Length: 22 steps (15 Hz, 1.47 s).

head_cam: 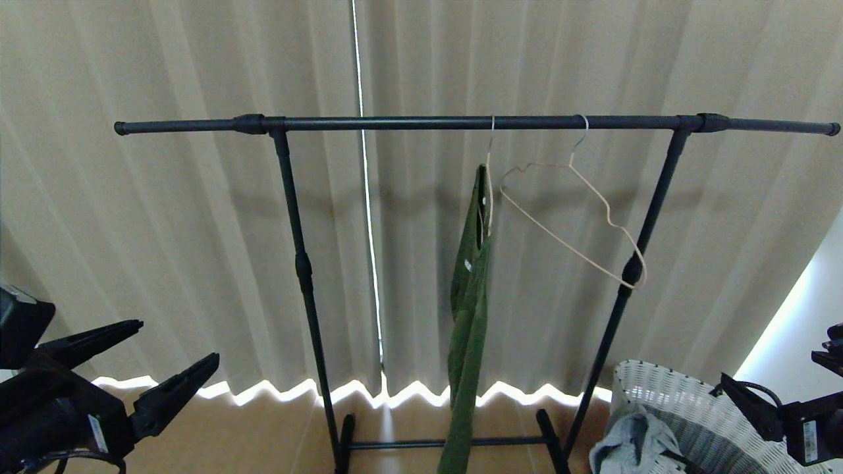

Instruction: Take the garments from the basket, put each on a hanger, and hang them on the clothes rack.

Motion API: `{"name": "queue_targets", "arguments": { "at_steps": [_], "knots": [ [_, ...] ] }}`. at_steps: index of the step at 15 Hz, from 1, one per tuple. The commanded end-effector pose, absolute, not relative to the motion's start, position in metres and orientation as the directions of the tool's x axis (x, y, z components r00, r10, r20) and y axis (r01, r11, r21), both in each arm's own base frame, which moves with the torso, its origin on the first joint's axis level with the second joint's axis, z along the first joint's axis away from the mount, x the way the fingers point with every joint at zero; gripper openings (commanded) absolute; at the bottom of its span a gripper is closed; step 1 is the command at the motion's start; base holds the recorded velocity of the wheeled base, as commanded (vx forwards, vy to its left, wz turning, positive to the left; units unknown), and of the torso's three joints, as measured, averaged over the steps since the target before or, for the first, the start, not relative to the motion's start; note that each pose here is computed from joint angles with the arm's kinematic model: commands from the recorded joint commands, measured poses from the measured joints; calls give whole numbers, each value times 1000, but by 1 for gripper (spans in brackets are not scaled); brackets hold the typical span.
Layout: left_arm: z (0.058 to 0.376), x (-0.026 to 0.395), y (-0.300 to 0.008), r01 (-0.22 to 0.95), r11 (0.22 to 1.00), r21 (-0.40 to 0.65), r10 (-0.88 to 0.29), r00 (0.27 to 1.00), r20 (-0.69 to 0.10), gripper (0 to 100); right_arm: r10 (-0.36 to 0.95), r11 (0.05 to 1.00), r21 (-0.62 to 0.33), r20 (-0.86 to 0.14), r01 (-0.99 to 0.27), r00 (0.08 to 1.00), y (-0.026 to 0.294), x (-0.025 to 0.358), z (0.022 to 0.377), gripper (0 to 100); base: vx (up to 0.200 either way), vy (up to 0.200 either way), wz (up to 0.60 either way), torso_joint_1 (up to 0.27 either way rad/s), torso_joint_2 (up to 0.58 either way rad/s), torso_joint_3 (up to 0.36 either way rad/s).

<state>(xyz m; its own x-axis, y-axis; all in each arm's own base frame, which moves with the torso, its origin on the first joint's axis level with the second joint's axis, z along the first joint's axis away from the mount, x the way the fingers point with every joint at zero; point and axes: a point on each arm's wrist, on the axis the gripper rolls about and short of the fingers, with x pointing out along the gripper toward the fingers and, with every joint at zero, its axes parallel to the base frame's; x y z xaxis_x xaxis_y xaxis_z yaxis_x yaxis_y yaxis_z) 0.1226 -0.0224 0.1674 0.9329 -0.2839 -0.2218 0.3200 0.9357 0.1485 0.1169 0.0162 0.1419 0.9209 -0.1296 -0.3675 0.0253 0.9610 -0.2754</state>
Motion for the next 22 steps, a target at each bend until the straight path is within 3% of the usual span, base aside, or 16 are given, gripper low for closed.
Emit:
{"name": "queue_targets", "arguments": {
  "at_steps": [1, 9, 22],
  "knots": [
    [168, 123, -22, 318, 936, 149, -282, 934, -220, 100, -130, 960, -278, -378, 22, 917, 16, 118, 140, 100, 0, 0, 0, 0, 0, 0],
    [169, 125, -28, 359, 920, 155, -322, 921, -222, 100, -141, 958, -285, -381, 29, 914, 16, 117, 139, 100, 0, 0, 0, -6, 15, 8],
    [167, 124, -30, 372, 915, 156, -333, 914, -230, 100, -141, 957, -288, -386, 27, 912, 16, 117, 137, 100, 0, 0, 0, -174, 443, 267]
  ]
}}
